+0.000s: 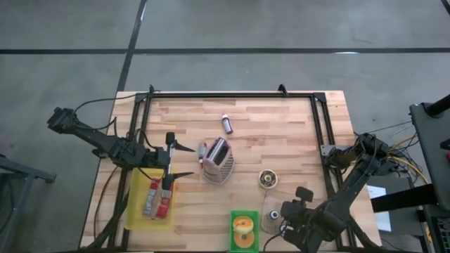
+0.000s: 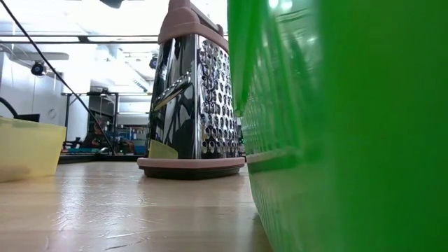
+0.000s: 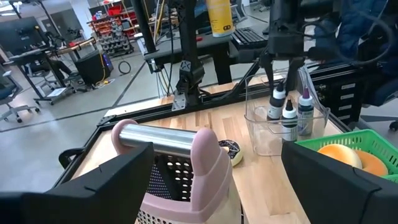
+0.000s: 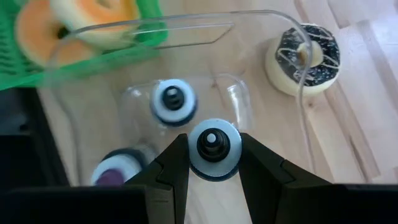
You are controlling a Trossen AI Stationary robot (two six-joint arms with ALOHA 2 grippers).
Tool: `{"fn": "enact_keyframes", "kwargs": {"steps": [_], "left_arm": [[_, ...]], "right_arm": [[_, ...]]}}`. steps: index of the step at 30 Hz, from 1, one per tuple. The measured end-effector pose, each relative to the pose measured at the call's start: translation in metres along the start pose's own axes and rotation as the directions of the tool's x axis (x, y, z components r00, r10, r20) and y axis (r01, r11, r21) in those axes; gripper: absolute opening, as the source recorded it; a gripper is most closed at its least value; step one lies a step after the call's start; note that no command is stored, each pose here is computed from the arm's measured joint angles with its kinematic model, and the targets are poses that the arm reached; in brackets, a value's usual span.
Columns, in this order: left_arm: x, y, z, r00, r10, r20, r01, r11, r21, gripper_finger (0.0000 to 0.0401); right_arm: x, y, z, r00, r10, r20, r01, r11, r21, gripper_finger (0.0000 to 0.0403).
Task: Pick & Place Food Item
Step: Put the black food coloring bottle into the transparent bin
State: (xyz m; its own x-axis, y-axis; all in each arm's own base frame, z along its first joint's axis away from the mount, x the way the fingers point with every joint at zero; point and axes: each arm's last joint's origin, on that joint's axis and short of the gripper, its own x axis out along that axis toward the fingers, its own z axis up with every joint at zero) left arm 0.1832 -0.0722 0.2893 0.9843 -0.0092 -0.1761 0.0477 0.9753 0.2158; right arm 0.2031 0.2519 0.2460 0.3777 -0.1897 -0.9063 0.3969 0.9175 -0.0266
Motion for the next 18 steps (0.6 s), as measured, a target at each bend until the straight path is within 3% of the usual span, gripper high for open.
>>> {"fn": "enact_keyframes", "kwargs": {"steps": [11,18], "left_arm": [[0.000,0.000,0.000,1.000,0.000,0.000,0.000,1.000,0.001,0.0355],[0.000,0.000,0.000,1.000,0.000,0.000,0.000,1.000,0.002,0.0355]], "right_arm": [[0.021,-0.018,-0.013,0.997,0.011,0.074,-0.016,0.998,0.064,0.0101],[0.031,-0.030,-0.020,0.993,0.068,0.093,-0.079,0.990,0.117,0.0101]]}}
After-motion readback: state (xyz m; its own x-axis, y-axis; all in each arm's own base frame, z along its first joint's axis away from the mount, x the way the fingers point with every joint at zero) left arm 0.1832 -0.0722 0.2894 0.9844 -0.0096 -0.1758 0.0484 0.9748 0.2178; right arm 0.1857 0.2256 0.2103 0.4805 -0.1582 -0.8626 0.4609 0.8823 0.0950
